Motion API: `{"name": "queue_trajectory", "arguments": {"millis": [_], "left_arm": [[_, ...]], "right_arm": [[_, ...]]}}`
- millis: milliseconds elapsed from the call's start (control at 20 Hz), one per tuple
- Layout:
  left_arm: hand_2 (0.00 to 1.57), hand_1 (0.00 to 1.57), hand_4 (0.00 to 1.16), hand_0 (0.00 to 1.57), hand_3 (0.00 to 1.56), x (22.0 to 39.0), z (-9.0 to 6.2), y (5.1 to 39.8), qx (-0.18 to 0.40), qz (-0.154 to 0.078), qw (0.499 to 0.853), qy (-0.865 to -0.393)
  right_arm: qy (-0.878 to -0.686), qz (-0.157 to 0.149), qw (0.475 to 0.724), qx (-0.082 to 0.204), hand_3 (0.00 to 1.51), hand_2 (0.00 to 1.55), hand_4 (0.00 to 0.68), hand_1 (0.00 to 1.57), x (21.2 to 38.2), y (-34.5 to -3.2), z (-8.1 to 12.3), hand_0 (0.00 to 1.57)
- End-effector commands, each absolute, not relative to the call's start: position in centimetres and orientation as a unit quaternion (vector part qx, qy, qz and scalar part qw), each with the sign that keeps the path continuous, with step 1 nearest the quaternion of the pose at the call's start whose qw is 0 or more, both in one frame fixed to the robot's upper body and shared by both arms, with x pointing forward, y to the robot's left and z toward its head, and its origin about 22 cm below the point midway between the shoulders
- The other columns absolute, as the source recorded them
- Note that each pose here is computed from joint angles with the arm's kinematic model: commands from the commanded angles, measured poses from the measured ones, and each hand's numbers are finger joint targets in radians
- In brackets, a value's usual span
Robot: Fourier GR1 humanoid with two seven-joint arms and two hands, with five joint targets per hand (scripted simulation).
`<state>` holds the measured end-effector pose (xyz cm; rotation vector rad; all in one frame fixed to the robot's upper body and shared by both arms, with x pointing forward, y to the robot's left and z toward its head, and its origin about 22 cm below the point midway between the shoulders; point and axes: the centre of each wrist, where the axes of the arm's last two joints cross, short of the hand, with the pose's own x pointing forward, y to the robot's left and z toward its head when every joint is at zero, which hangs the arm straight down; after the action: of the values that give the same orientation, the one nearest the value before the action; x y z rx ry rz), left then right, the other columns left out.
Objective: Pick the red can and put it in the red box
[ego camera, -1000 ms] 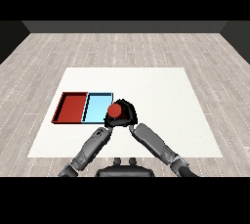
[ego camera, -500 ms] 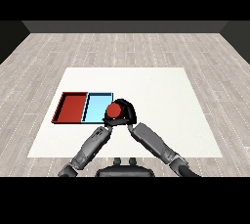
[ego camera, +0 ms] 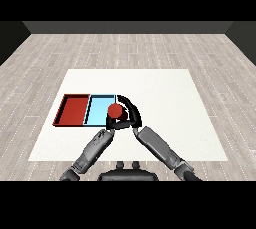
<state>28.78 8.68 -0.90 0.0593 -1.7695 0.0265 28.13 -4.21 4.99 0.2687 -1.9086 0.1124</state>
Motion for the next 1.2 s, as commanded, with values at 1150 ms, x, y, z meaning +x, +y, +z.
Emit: {"name": "queue_trajectory", "arguments": {"millis": [1150], "left_arm": [[1.57, 1.57, 1.12, 1.57, 1.47, 31.0, 1.7, 21.6, 0.194, -0.014, 0.601, -0.775]], "right_arm": [[-0.832, -0.057, 0.551, -0.01, 0.0, 0.0, 0.0, 0.0, 23.6, -22.1, 3.7, 0.0]]}}
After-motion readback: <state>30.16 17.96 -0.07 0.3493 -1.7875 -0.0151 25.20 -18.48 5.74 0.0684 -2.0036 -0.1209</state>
